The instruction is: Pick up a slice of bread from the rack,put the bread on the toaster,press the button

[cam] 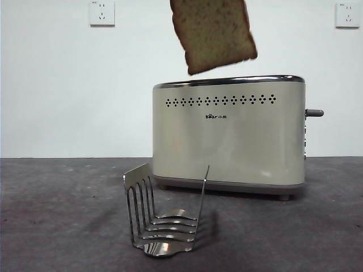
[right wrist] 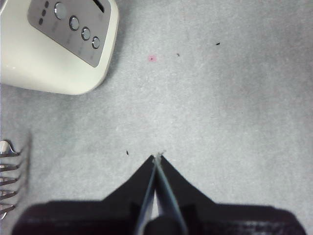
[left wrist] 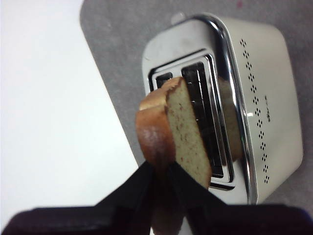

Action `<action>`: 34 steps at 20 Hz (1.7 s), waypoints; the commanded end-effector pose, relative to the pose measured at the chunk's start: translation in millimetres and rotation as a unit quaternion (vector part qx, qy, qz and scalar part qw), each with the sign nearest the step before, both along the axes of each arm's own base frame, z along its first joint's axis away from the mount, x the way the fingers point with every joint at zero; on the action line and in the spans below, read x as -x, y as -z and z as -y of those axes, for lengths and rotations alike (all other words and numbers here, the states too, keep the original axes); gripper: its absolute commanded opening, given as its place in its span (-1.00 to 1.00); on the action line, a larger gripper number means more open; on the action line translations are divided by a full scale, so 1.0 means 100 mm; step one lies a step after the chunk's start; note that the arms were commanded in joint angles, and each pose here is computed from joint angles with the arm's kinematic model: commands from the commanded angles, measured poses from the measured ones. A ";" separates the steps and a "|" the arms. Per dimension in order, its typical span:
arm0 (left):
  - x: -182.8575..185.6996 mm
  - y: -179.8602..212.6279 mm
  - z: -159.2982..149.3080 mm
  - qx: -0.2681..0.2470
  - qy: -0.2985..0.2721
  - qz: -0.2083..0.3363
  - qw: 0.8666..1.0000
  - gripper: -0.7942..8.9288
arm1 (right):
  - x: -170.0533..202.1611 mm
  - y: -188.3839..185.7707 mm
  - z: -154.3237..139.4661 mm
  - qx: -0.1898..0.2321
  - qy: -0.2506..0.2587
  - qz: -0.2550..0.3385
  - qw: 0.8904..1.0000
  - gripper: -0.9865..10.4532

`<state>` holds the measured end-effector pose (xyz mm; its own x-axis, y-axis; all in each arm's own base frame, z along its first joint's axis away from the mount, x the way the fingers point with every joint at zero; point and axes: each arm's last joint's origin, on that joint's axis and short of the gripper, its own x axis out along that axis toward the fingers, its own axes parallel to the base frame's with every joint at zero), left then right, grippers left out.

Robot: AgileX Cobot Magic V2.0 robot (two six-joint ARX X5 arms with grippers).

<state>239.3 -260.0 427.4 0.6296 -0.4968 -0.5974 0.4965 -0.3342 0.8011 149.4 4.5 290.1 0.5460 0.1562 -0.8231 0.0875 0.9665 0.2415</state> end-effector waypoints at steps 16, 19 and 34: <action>-0.33 0.38 0.13 -0.040 0.019 -0.044 0.998 -0.86 | -0.01 -0.01 0.01 0.017 0.005 0.003 1.000 -0.82; -0.42 0.47 0.21 -0.039 0.019 -0.036 0.998 -0.86 | -0.01 -0.01 0.01 0.017 0.005 0.003 1.000 -0.82; -0.69 0.92 0.50 -0.033 0.015 -0.067 0.997 -0.86 | -0.01 -0.01 0.02 0.025 0.011 0.008 1.000 -0.82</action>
<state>305.5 -307.1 343.4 0.5454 -0.4713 -0.6931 0.5634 -0.4061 0.7195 149.9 3.0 290.0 0.5526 0.1044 -0.8269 0.1104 0.9742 0.1968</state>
